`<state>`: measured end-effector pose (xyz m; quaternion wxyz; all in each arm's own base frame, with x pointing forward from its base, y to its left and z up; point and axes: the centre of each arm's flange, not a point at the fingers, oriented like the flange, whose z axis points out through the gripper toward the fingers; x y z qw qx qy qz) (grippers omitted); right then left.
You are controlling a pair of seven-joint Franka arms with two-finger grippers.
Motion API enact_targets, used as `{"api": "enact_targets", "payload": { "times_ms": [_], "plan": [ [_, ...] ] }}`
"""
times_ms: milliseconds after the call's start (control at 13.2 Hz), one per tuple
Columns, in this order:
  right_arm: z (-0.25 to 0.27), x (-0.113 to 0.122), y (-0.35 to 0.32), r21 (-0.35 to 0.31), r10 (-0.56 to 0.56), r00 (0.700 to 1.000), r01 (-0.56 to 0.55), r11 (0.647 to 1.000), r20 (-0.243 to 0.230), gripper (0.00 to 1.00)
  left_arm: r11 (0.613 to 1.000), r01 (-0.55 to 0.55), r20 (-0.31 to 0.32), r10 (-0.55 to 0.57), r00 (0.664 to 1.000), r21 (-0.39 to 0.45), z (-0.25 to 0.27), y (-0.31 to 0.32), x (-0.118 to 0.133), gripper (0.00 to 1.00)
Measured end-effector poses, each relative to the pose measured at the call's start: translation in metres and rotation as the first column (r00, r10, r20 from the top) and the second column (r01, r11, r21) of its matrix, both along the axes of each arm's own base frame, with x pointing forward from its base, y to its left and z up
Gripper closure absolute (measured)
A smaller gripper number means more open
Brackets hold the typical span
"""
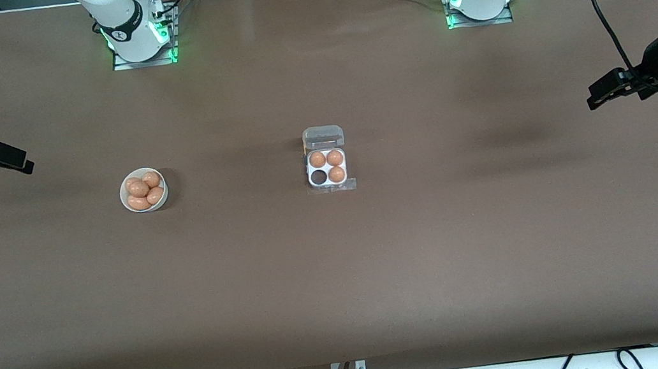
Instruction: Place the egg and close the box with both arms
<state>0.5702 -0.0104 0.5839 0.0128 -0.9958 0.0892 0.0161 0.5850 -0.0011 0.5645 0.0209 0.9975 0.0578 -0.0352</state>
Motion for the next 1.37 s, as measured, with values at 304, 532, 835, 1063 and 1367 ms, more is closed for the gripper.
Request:
{"api": "enact_targets", "payload": {
  "times_ms": [304, 532, 835, 1063, 1367],
  "plan": [
    [0.0000, 0.0000, 0.0000, 0.000, 0.000, 1.000, 0.000, 1.000, 0.000, 0.00, 1.000, -0.001, -0.001, 0.001, 1.000, 0.001, -0.0013, 0.0007, 0.0021, 0.00],
    [0.0000, 0.0000, 0.0000, 0.000, 0.000, 1.000, 0.000, 1.000, 0.000, 0.00, 1.000, -0.001, -0.001, 0.001, 1.000, 0.024, -0.0012, 0.0046, 0.0025, 0.00],
    [0.0000, 0.0000, 0.0001, 0.000, 0.001, 1.000, -0.001, 1.000, 0.000, 0.00, 1.000, -0.001, -0.001, 0.001, 1.000, 0.026, -0.0013, 0.0048, 0.0026, 0.00],
    [0.0000, 0.0000, 0.0002, 0.000, 0.011, 1.000, -0.011, 1.000, 0.000, 0.00, 1.000, 0.000, -0.001, 0.000, 1.000, 0.026, -0.0014, 0.0046, 0.0027, 0.00],
    [0.0000, 0.0000, 0.0003, 0.000, 0.015, 1.000, -0.015, 1.000, 0.000, 0.00, 1.000, 0.000, -0.001, 0.000, 1.000, 0.026, -0.0017, 0.0046, 0.0029, 0.00]
  ]
}}
